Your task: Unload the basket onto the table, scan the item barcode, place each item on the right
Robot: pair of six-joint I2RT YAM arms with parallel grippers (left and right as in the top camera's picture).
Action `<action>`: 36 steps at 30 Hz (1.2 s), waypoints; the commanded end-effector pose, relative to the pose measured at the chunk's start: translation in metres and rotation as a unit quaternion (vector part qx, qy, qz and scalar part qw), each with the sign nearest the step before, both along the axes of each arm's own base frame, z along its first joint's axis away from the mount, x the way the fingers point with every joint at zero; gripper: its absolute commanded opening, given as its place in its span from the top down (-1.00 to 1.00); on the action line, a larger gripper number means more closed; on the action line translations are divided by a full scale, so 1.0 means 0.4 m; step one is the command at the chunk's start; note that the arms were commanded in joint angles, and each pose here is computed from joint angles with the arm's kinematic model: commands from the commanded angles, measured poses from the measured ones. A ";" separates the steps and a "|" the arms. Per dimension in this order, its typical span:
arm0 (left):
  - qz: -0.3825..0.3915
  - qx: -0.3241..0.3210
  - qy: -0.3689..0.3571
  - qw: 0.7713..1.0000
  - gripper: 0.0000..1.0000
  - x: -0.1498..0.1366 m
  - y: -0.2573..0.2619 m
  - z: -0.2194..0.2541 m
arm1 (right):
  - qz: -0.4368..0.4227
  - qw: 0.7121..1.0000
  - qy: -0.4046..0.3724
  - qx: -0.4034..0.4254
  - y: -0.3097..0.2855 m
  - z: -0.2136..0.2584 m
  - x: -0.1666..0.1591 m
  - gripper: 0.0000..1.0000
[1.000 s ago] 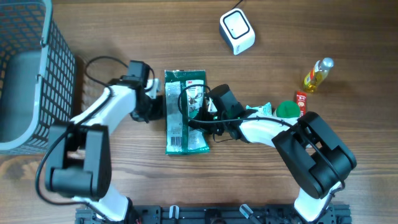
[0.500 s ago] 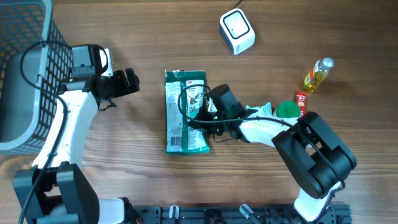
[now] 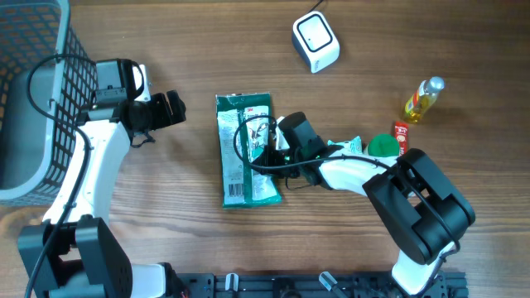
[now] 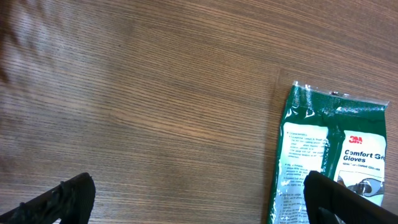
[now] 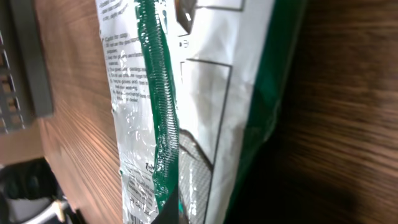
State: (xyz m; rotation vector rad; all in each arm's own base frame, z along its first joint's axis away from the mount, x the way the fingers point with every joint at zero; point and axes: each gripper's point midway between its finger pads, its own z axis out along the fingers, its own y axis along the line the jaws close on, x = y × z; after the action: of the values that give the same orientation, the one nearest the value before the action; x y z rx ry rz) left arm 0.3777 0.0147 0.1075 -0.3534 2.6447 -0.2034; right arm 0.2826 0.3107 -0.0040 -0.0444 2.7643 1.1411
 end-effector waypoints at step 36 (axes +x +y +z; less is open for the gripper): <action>-0.001 0.007 -0.002 1.000 -1.00 0.002 0.009 0.003 | 0.114 0.695 -0.466 -0.536 -0.248 0.570 0.676 0.91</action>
State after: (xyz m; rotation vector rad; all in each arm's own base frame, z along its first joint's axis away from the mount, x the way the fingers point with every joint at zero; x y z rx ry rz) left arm 0.3777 0.0153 0.1074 -0.3546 2.6446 -0.1983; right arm 0.5290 0.2342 0.2365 -0.8813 2.0234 -0.4163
